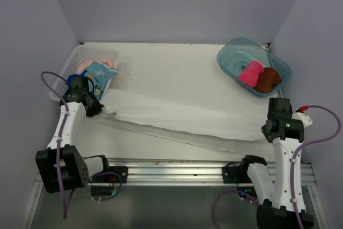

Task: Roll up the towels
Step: Fold the towel

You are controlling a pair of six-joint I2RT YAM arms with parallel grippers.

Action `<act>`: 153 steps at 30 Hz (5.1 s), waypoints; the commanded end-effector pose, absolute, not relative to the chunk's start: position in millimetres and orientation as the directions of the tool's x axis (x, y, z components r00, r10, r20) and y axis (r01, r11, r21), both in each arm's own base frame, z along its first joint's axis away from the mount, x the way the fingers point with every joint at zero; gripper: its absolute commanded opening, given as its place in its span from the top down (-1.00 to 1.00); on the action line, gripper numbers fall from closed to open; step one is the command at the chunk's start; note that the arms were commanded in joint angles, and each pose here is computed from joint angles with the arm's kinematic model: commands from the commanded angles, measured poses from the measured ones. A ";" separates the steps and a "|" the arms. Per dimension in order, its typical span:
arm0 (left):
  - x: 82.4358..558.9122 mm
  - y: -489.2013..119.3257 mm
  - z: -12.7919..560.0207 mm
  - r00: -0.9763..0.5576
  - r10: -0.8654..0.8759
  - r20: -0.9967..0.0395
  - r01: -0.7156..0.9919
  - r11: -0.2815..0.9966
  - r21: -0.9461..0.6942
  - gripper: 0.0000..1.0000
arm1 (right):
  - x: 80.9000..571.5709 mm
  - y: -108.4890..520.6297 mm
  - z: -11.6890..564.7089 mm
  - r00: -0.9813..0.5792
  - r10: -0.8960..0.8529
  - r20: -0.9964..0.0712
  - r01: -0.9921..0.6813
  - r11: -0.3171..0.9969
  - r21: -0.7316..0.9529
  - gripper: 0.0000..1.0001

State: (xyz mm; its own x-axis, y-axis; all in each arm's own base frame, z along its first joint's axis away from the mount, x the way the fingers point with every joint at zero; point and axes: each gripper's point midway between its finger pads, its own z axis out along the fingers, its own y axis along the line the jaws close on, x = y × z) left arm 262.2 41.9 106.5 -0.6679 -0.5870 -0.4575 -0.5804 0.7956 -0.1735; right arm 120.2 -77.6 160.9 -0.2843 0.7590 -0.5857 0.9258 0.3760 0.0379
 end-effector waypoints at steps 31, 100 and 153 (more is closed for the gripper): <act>322.9 -100.3 73.2 -0.829 -0.349 -0.436 -0.262 0.933 -0.249 0.10 | 201.4 30.1 67.2 -0.703 0.626 -0.337 0.586 0.778 0.224 0.55; 433.2 -55.7 30.7 -0.828 -0.294 -0.478 -0.337 0.941 0.005 0.20 | 203.2 -38.9 68.9 -0.567 0.699 -0.437 0.721 0.677 0.148 0.26; 368.0 -138.0 81.4 -0.871 -0.058 -0.489 -0.083 0.996 0.030 0.21 | 219.3 -0.3 69.3 -0.758 0.592 -0.273 0.539 0.805 0.249 -0.14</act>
